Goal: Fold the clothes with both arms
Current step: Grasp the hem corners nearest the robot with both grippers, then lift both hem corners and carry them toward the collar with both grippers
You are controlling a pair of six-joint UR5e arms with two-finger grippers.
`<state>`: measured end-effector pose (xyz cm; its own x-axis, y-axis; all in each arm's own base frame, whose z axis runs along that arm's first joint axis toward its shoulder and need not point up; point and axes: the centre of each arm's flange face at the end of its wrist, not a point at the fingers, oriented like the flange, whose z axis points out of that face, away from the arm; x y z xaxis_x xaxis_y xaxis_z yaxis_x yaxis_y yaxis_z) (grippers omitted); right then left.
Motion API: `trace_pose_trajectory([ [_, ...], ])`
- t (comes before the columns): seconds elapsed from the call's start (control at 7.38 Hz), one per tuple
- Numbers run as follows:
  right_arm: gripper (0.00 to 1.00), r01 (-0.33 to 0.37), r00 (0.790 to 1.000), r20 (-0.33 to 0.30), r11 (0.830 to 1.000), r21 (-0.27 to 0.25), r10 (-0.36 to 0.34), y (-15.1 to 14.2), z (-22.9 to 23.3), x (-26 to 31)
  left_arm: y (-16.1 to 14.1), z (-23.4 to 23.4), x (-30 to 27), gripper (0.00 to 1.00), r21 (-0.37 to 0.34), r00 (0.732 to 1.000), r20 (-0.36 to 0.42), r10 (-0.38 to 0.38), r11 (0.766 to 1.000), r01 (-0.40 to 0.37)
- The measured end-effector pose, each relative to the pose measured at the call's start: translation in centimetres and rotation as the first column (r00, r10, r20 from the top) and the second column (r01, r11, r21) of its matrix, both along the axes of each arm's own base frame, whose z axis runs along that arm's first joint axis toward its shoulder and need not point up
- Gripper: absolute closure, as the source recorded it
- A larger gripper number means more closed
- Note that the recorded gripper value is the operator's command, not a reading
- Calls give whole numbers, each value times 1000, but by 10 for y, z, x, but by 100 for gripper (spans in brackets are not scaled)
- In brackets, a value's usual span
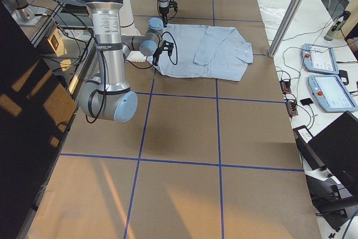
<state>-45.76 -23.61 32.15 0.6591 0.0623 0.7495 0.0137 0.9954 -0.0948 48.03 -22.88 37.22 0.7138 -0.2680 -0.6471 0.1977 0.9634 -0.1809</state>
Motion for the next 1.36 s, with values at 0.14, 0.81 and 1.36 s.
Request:
trace_pose_trajectory([
  [0.14, 100, -2, 1000, 0, 1000, 0, 2, -1, 0, 1, 0, -2, 0, 100, -1, 1000, -3, 0, 1000, 0],
  [0.81, 100, -60, 998, 30, 998, 1, 59, -32, -13, 24, -7, -25, -30, 100, 20, 998, -57, -1, 1000, 2],
  [1.36, 100, -108, 990, 81, 993, -51, 112, -80, -29, 65, -49, -25, -59, 100, 159, 996, -48, 70, 985, -61],
])
